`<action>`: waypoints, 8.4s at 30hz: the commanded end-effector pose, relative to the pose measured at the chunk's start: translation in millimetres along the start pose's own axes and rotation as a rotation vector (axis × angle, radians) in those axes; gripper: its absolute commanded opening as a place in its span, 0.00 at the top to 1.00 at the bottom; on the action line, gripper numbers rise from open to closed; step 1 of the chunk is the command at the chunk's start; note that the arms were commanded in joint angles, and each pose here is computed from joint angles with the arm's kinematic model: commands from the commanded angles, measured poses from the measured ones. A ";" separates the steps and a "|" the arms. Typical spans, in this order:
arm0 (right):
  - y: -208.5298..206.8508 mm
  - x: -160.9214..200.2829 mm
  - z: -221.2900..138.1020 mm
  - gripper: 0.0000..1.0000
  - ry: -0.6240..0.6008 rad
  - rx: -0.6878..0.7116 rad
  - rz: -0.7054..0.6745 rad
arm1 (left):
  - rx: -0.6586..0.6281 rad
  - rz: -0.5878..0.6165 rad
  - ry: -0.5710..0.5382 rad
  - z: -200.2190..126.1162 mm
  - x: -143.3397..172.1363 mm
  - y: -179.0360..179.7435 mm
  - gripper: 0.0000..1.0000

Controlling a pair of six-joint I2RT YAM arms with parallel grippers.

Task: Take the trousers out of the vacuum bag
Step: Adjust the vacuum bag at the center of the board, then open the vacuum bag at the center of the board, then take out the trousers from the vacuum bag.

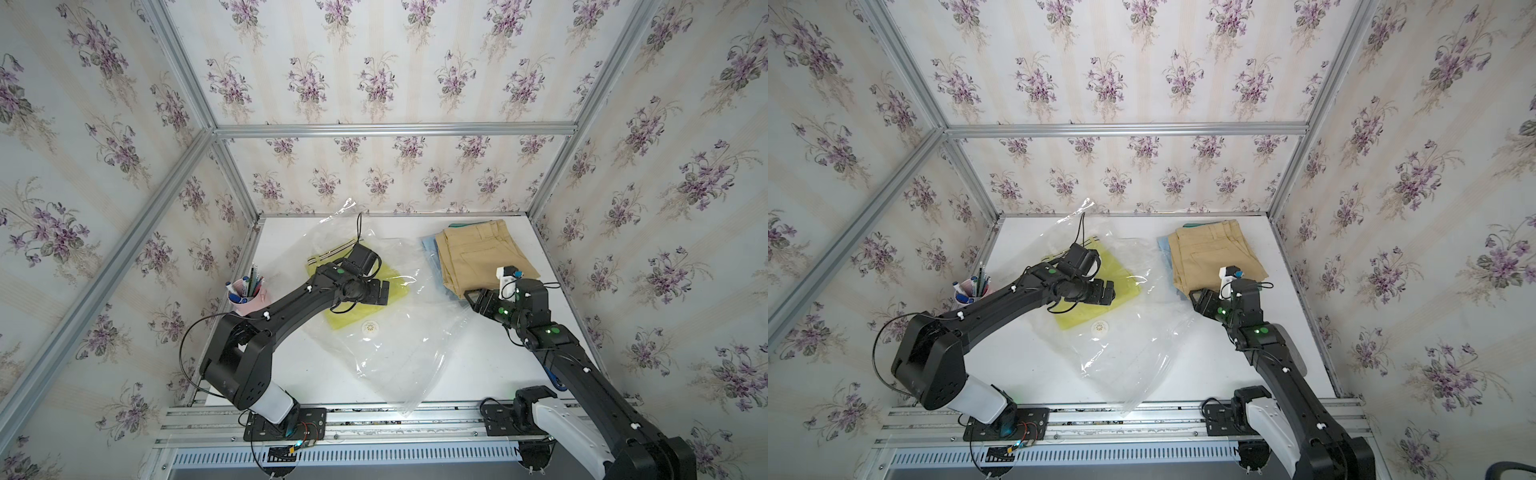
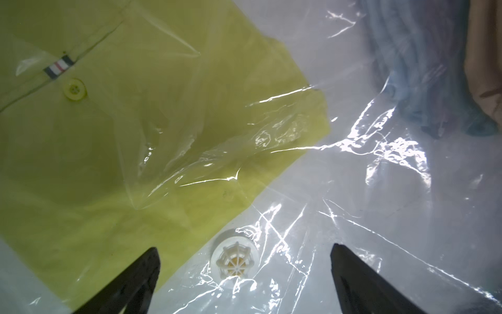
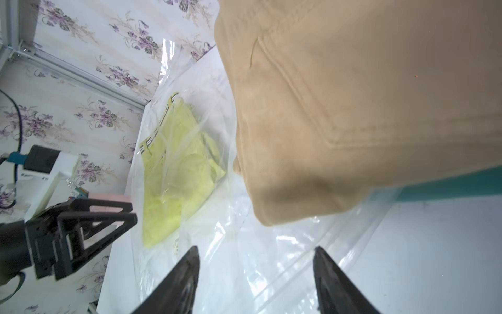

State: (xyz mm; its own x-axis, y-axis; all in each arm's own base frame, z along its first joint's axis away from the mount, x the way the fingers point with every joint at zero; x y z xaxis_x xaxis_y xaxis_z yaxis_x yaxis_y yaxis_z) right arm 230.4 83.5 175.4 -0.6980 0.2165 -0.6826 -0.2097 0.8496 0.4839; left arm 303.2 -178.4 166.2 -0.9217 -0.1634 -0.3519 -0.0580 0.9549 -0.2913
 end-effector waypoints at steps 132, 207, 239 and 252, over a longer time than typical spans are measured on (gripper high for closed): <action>153.8 29.4 -45.1 0.20 -0.185 -0.085 -0.355 | 0.235 0.617 -0.048 -126.9 139.7 -80.2 0.00; 156.5 71.6 -42.6 0.54 -0.041 -0.475 -0.188 | 0.143 0.477 -0.142 -82.3 76.5 -119.1 0.94; 148.7 94.0 61.4 0.63 0.088 -0.159 -0.057 | 0.270 0.421 -0.137 -108.6 14.2 -159.2 0.92; 120.2 80.9 82.7 0.65 0.062 0.001 0.019 | 0.246 0.411 -0.197 -114.4 9.7 -157.2 0.89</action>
State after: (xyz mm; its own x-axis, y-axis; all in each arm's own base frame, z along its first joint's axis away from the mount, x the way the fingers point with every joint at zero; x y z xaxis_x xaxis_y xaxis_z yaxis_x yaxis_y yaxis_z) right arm 203.9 253.5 135.1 -0.7570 0.1888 -0.6256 -0.2244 0.8240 0.5202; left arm 253.9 -301.0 303.9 -0.7810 0.1762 -0.5992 0.4166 0.8617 -0.2895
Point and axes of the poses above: each gripper's point midway between its finger pads, its own z axis out along the fingers, its own y axis along the line the jaws close on, x = y × z, the point moved 6 cm from there along -z, back along the fingers, and after that the axes turned 13 degrees about -z, right-handed, at the moved point
